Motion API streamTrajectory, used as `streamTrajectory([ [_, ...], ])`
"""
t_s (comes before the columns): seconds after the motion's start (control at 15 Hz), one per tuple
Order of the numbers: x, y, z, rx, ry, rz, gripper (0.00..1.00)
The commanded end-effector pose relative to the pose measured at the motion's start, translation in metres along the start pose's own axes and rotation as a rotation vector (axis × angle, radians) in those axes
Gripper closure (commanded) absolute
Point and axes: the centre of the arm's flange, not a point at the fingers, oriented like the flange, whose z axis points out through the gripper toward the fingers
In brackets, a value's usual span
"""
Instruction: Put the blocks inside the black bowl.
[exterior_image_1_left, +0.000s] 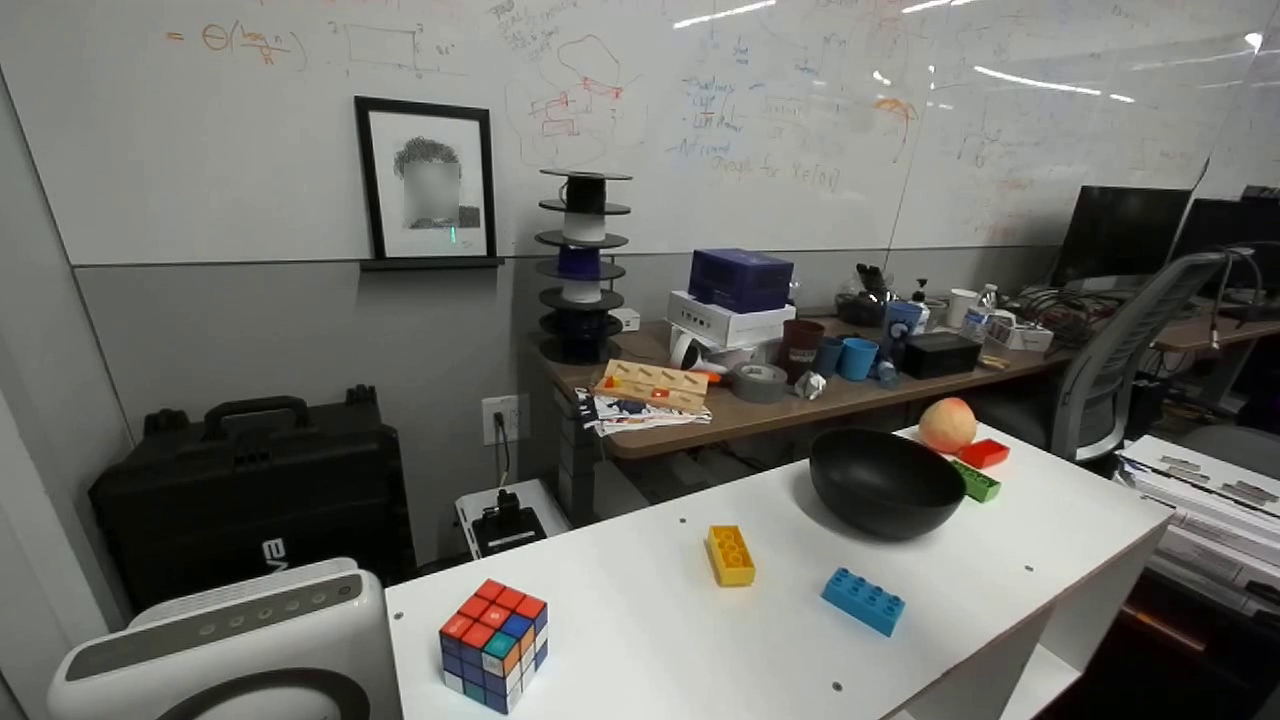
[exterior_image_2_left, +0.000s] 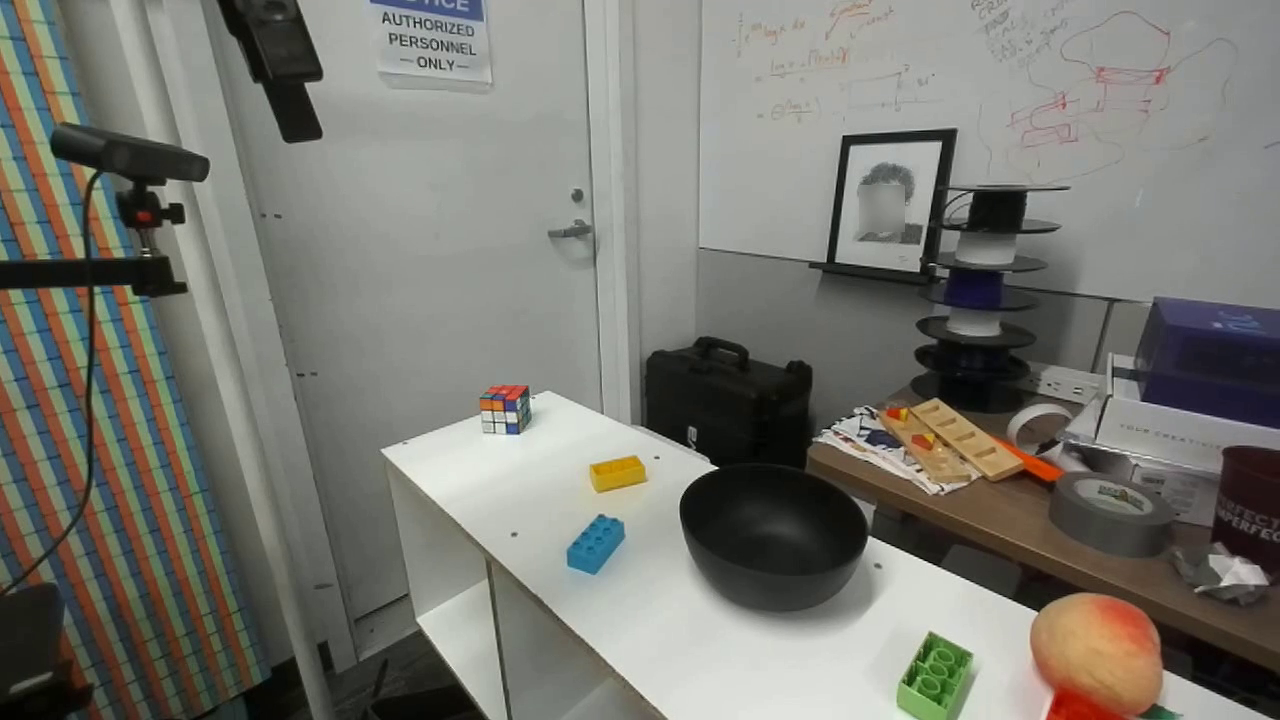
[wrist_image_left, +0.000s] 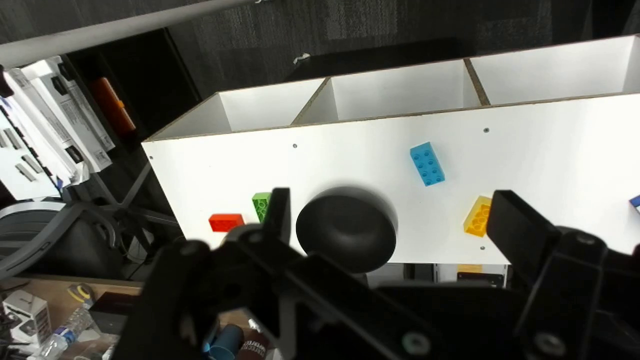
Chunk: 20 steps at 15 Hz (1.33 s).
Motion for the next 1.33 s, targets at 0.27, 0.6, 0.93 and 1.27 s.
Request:
streamTrajectory([
  [0.27, 0.037, 0.005, 0.055, 0.042, -0.037, -0.131, 0.00],
  [0.6, 0.073, 0.029, 0.172, 0.127, -0.133, -0.357, 0.00],
  [0.93, 0.085, 0.027, 0.276, 0.204, -0.156, -0.516, 0.00],
  [1.27, 0.090, -0.009, 0.338, 0.212, -0.114, -0.586, 0.00],
])
